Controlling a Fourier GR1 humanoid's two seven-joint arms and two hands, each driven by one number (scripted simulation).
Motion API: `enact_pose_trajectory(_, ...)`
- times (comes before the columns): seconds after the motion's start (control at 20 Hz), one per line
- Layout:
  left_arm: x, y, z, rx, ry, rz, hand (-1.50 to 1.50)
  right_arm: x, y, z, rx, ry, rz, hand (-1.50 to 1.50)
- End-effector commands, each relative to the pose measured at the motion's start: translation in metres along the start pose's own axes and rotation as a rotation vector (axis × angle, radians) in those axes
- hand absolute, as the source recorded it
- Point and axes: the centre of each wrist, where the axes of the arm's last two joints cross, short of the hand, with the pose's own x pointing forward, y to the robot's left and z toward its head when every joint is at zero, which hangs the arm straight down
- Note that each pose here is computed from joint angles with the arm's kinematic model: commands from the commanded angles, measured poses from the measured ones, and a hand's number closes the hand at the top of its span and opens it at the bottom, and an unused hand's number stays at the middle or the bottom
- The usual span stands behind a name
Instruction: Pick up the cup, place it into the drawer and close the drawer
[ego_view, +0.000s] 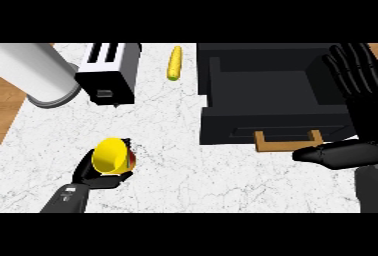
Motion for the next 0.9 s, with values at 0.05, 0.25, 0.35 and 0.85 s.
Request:
enact_pose_trajectory(0.05, 0.005, 0.004, -0.001, -0.002, -0.271, 0.013, 1.50, -0.006, 0.007, 0.008, 0.000, -0.007, 0.014, -1.50)
enact_pose_trajectory(0.25, 0.004, -0.013, -0.018, 0.163, -0.330, -0.176, 1.50, 0.004, 0.001, -0.002, 0.011, -0.013, -0.010, -1.50)
enact_pose_trajectory(0.35, 0.005, -0.005, -0.012, 0.341, -0.324, -0.229, 1.50, 0.007, -0.003, -0.002, -0.014, -0.012, 0.016, -1.50)
enact_pose_trajectory(0.85, 0.026, -0.021, -0.058, 0.379, -0.534, 0.027, 1.50, -0.020, 0.007, 0.014, -0.013, 0.001, -0.004, -1.50)
